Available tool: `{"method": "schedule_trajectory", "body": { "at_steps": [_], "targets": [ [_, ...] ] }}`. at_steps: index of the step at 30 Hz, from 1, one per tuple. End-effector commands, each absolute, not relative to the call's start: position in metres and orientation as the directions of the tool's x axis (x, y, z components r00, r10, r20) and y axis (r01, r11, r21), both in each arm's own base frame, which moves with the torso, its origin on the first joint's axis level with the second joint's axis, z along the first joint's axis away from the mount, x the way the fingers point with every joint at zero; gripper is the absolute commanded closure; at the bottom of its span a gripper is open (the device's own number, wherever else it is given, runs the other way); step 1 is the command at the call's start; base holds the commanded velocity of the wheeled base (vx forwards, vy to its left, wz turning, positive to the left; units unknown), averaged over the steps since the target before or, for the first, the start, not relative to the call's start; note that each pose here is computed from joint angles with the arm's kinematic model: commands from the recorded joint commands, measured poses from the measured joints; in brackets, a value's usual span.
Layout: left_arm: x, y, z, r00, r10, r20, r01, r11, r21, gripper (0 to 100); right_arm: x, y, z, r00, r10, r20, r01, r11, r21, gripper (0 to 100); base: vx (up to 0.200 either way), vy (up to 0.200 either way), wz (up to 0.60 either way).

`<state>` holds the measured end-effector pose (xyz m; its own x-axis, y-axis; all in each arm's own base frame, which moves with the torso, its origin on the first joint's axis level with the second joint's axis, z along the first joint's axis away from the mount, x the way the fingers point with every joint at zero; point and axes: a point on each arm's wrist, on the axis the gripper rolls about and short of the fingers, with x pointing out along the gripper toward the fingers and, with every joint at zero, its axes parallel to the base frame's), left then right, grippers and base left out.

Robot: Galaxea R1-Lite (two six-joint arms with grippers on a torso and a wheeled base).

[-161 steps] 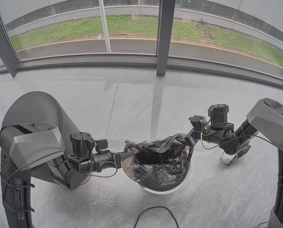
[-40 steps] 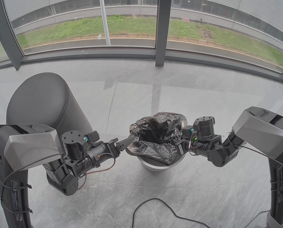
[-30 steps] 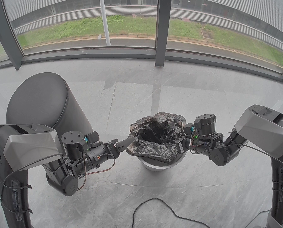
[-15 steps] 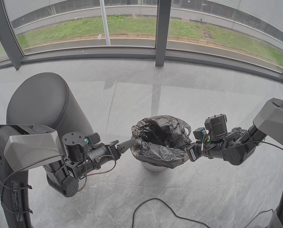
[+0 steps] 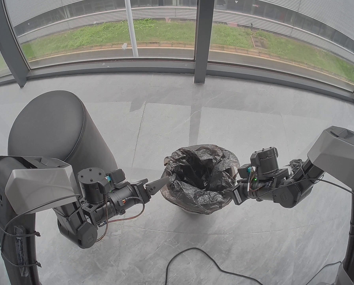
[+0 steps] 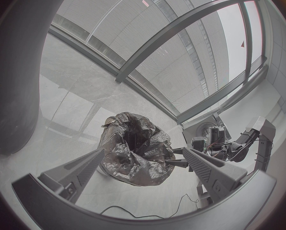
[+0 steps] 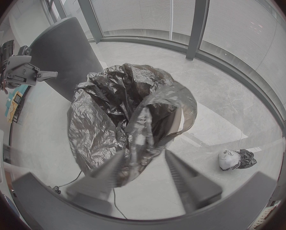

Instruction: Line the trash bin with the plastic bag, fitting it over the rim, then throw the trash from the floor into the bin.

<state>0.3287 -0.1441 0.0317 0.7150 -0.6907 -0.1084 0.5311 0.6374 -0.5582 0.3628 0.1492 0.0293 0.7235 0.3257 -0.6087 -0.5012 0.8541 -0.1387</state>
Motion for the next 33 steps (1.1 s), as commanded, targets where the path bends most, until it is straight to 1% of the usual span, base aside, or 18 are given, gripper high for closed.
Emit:
{"method": "schedule_trajectory", "body": {
  "at_steps": [1,6,8,10,11,13,16,21,25,29,33],
  "targets": [
    [0.329,-0.143,0.031,0.716,-0.689,-0.112,0.527,0.639,-0.560,0,0.365,0.150,0.016,0.709,0.311,-0.633,-0.500,0.854,-0.141,0,0.000,0.000,0.00],
    [0.329,-0.143,0.029,0.715,-0.689,-0.115,0.526,0.640,-0.561,0,0.359,0.143,0.020,0.741,0.218,-0.635,-0.429,0.881,-0.198,0,0.000,0.000,0.00],
    [0.329,-0.143,0.029,0.715,-0.689,-0.117,0.525,0.640,-0.561,0,0.360,0.141,0.023,0.754,0.196,-0.627,-0.407,0.889,-0.211,0,0.000,0.000,0.00],
    [0.328,-0.144,0.028,0.714,-0.690,-0.120,0.525,0.641,-0.560,0,0.370,0.135,0.031,0.785,0.166,-0.596,-0.363,0.904,-0.225,0,0.000,0.000,0.00],
    [0.328,-0.144,0.028,0.714,-0.690,-0.120,0.525,0.641,-0.560,0,0.370,0.135,0.031,0.785,0.166,-0.596,-0.363,0.904,-0.225,0,0.000,0.000,0.00],
    [0.328,-0.144,0.028,0.714,-0.690,-0.120,0.531,0.645,-0.550,0,0.380,0.128,0.040,0.819,0.118,-0.561,-0.303,0.920,-0.248,0,0.000,0.000,0.00],
    [0.328,-0.144,0.029,0.714,-0.690,-0.118,0.534,0.646,-0.545,0,0.383,0.121,0.044,0.831,0.091,-0.549,-0.270,0.928,-0.255,0,0.000,0.000,0.00],
    [0.328,-0.144,0.030,0.714,-0.690,-0.115,0.536,0.646,-0.544,0,0.383,0.112,0.053,0.842,0.074,-0.534,-0.245,0.935,-0.258,0,0.000,0.000,0.00],
    [0.328,-0.144,0.030,0.714,-0.690,-0.115,0.537,0.646,-0.543,0,0.381,0.110,0.052,0.840,0.066,-0.538,-0.240,0.936,-0.259,0,0.000,0.000,0.00],
    [0.328,-0.145,0.030,0.714,-0.690,-0.115,0.537,0.646,-0.542,0,0.379,0.114,0.050,0.835,0.086,-0.543,-0.260,0.932,-0.252,0,0.000,0.000,0.00],
    [0.327,-0.144,0.030,0.716,-0.688,-0.117,0.534,0.648,-0.543,0,0.384,0.129,0.062,0.857,0.123,-0.501,-0.279,0.927,-0.249,0,0.000,0.000,0.00]
  ]
}}
